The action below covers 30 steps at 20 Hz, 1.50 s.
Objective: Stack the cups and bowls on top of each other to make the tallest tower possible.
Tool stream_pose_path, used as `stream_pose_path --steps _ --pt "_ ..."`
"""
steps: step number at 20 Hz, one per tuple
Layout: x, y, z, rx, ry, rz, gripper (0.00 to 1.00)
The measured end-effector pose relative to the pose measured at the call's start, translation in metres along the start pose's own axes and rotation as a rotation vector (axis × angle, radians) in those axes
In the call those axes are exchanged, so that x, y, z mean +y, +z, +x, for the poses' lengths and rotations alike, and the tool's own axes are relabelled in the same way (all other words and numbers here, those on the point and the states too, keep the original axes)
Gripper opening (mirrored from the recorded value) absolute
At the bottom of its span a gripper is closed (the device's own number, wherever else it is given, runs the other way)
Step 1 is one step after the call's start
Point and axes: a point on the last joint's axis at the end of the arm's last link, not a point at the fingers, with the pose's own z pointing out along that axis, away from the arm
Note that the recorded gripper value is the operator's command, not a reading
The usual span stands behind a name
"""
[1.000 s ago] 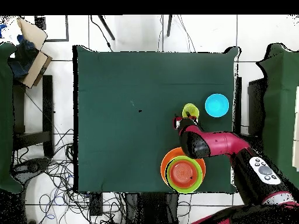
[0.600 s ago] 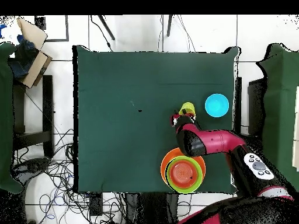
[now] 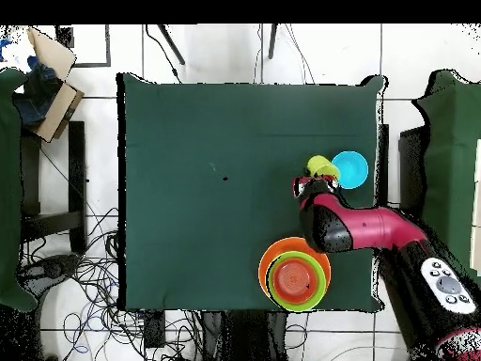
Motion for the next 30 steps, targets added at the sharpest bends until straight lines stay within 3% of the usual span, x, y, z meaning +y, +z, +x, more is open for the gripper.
stream_pose_path --steps 8,14,17,22,30 --pt "-0.030 -0.056 -0.030 0.080 0.107 0.023 0.00" --pt "-0.036 -0.087 -0.046 0.104 0.142 0.027 0.00" --pt "-0.037 -0.116 -0.049 0.104 0.146 0.035 0.00" --pt "-0.040 -0.143 -0.031 0.118 0.143 0.042 0.00" --pt "-0.041 -0.196 0.030 0.187 0.155 0.050 0.00"
